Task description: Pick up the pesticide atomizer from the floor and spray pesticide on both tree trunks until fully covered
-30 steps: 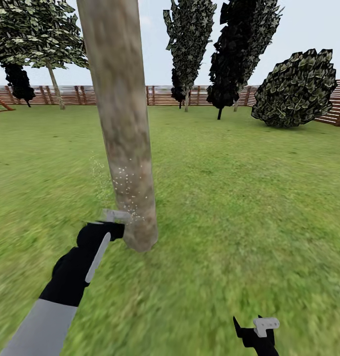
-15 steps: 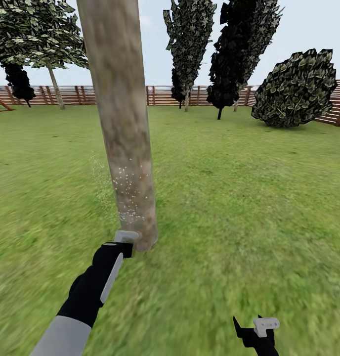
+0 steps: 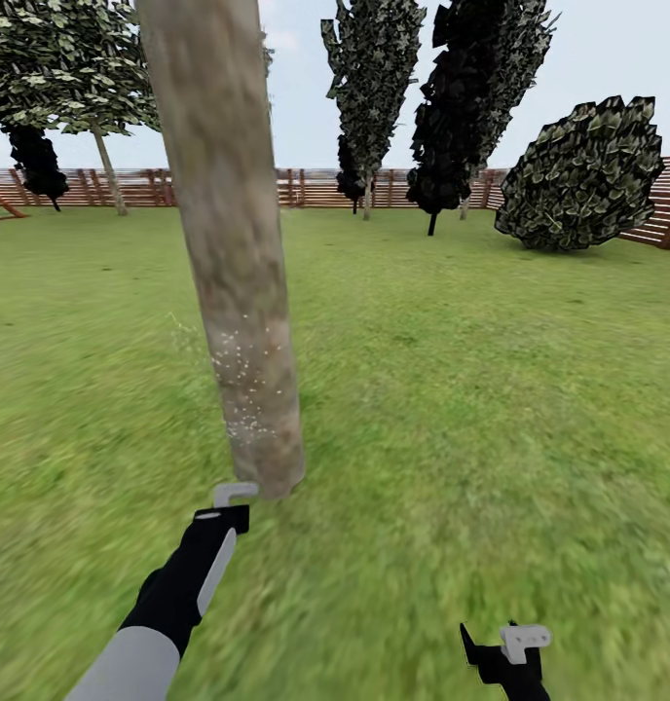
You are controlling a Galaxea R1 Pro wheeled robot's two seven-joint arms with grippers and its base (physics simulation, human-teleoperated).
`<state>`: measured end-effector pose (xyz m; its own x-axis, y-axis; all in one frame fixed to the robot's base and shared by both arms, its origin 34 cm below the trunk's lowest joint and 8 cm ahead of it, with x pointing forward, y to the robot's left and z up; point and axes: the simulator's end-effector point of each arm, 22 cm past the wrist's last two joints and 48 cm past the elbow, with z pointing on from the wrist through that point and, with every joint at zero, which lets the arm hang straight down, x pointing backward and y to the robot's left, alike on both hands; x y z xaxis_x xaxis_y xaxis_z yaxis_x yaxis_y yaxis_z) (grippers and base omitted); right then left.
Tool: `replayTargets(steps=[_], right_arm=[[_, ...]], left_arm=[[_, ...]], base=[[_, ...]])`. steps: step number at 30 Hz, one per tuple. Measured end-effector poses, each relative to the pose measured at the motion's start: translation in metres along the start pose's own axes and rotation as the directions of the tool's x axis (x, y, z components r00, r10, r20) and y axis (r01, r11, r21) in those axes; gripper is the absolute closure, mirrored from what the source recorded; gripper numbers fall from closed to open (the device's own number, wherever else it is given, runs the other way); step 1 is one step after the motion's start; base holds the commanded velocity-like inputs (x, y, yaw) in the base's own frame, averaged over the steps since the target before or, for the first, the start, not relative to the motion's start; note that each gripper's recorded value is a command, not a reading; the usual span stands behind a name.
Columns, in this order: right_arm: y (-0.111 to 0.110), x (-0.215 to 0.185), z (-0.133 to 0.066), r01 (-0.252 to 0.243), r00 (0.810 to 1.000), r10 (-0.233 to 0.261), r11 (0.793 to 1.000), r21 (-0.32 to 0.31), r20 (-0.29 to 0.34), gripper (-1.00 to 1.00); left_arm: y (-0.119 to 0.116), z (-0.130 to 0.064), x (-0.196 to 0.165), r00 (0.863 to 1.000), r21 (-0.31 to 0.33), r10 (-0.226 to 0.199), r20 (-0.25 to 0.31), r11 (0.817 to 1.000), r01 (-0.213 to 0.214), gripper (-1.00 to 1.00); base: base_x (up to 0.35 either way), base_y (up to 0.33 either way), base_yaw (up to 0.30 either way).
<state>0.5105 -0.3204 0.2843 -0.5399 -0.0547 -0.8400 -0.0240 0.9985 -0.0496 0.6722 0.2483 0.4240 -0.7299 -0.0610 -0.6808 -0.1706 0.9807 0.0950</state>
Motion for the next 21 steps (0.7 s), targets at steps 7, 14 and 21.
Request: replayTargets(steps=[7, 14, 21], right_arm=[[0.0002, 0.0005, -0.0002, 0.000, 1.000, 0.000, 1.000, 0.000, -0.001, -1.00], [0.0008, 0.0006, -0.0001, -0.001, 1.000, 0.001, 1.000, -0.001, -0.001, -1.00], [0.0016, 0.0006, -0.0001, -0.002, 1.000, 0.002, 1.000, -0.002, -0.001, -1.00]], left_arm=[[-0.0030, -0.0019, -0.0058, 1.000, 0.008, -0.002, 0.016, 1.000, 0.002, 1.00], [-0.0042, -0.0024, -0.0063, 1.000, 0.009, -0.002, 0.017, 1.000, 0.001, 1.00], [-0.0043, -0.0027, -0.0073, 1.000, 0.009, -0.001, 0.019, 1.000, 0.001, 1.00]], base=[[0.041, -0.267, 0.000], [0.000, -0.275, 0.000], [0.000, -0.276, 0.102]])
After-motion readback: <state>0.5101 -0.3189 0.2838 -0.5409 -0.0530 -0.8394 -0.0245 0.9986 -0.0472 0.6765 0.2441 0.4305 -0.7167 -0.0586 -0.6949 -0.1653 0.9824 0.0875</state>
